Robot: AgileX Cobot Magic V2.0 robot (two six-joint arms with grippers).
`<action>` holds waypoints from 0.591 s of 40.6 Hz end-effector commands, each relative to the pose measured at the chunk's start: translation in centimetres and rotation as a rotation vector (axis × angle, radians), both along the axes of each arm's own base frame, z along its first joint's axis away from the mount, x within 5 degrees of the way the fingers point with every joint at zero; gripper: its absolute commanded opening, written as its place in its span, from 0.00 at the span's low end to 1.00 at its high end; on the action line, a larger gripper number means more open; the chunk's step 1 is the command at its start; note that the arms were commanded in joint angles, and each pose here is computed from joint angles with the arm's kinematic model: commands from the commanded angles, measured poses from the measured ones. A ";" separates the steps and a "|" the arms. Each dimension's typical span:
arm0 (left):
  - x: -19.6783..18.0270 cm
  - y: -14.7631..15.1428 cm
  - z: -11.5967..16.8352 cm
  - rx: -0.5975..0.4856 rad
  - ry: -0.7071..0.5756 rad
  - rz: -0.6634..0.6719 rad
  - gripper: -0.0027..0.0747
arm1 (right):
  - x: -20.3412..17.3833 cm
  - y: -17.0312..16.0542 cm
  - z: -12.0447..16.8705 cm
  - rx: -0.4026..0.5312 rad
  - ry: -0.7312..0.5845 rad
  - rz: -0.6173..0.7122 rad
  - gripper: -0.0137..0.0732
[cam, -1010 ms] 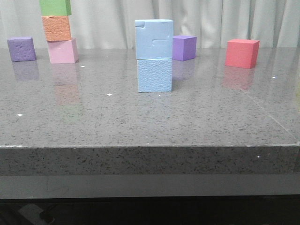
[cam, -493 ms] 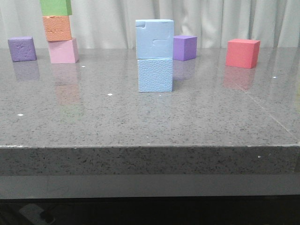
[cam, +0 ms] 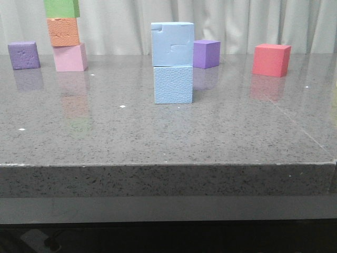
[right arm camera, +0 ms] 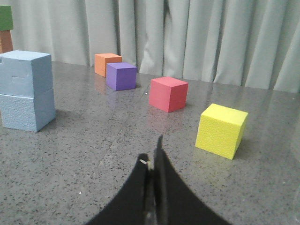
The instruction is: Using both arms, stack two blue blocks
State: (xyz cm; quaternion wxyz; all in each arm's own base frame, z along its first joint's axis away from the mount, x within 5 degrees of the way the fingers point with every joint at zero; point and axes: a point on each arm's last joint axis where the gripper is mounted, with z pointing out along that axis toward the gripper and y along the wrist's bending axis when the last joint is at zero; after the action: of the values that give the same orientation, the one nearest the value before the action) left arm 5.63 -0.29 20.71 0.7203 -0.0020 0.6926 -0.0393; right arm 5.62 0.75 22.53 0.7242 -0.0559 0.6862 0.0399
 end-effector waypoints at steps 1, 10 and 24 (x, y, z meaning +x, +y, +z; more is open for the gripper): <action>-0.2 0.0 0.8 -0.024 -0.101 0.004 0.01 | -0.1 -0.1 0.1 0.043 -0.127 -0.013 0.02; -0.2 0.0 0.8 -0.024 -0.101 0.004 0.01 | -0.2 -0.3 -1.3 0.039 -0.095 -0.054 0.02; -0.2 0.0 0.8 -0.024 -0.101 0.004 0.01 | -0.2 -0.4 -1.5 0.060 -0.064 -0.062 0.02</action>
State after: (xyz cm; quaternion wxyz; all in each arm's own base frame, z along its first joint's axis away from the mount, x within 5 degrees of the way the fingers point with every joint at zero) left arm 5.62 -0.29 20.73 0.7209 -0.0020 0.6919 -0.0393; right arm 5.66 0.40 20.10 0.7174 -0.0197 0.6957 0.0312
